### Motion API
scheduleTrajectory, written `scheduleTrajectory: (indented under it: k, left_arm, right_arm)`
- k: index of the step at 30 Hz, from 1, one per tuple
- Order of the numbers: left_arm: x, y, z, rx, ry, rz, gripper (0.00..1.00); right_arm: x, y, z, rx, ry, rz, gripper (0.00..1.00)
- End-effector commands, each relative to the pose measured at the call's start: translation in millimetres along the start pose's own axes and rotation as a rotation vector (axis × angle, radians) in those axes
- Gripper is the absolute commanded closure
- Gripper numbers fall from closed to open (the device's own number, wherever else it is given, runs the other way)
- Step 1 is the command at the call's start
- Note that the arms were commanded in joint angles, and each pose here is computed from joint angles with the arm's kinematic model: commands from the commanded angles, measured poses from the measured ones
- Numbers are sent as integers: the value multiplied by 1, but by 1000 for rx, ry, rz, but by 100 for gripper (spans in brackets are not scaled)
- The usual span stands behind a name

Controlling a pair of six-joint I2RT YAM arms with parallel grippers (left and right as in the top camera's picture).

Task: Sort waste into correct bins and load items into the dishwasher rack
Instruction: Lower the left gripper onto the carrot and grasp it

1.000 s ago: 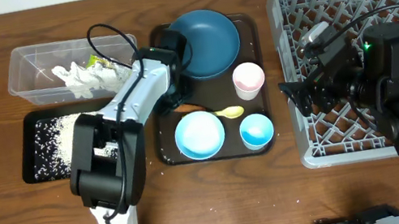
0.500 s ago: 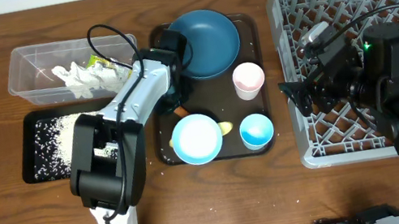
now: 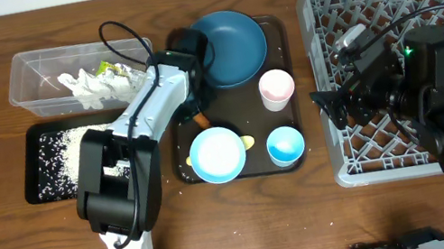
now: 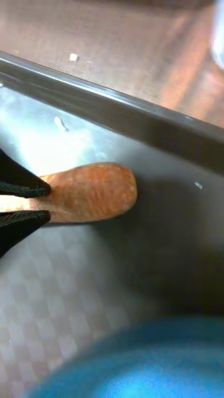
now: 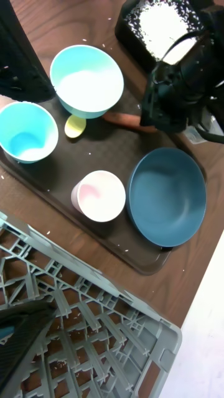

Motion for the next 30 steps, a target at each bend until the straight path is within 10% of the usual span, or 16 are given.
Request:
scheduleTrajectory:
  k: [1,15,20,30]
  left_arm:
    - [-22,-10,11,89,-58,-57,94]
    - [-113,-9,23,195,-200,-217,91]
    - [-97,-6,15,184,-162,-177,65]
    - [-25,-5,9,139,-65,-52,59]
  right_arm:
    - [-5,-5,6,9,-17,-17,1]
    - [-5,-5,6,8,-18,-17,1]
    - [-5,-5,7,7,-21,-19,1]
    - [-5,-5,7,7,-21,-18,1]
Point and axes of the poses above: each gripper's point midway between its finger pads, its own x axis out along the fingers, its own y axis along the line the jaws close on, z = x × y, the point moved 5 cm from there along -x, back along the fingers, and after that the axes turned 14 degrees about -x, right-handed, at the moved point
